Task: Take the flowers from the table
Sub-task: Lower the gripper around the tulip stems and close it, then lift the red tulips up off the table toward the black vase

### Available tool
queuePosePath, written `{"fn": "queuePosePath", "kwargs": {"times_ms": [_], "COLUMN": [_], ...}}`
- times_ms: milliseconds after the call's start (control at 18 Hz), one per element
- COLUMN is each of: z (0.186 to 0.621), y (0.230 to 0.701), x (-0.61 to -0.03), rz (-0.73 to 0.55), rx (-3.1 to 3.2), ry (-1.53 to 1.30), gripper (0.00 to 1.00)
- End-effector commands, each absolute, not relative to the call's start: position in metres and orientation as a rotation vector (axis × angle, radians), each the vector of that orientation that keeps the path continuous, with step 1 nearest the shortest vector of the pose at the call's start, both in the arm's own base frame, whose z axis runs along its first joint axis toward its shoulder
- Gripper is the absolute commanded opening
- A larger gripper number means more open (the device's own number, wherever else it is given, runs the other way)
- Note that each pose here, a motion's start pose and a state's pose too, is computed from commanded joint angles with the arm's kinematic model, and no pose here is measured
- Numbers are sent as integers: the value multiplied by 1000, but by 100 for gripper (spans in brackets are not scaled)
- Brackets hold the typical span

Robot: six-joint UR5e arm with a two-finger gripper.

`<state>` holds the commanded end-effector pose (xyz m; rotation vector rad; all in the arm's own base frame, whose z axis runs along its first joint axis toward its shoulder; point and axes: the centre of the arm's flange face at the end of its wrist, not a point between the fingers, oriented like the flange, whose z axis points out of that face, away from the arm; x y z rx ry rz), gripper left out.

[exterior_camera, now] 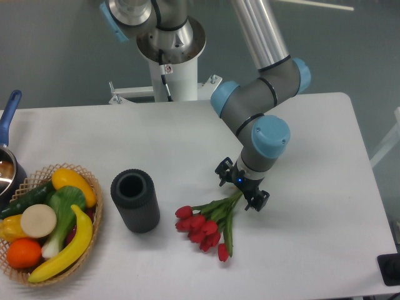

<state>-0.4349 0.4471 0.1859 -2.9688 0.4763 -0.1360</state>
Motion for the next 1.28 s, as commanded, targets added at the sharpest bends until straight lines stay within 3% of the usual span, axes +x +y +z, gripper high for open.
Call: {"fn": "queuePosePath", "kwargs": {"times_ms": [167,1000,1278], "z": [186,191,195], "y": [449,451,451], "x": [-433,-432,-433], "rz": [-137,-129,-120], "rx": [-2970,-2980,-2978], "ry": [472,409,393], "gripper": [72,17,16]}}
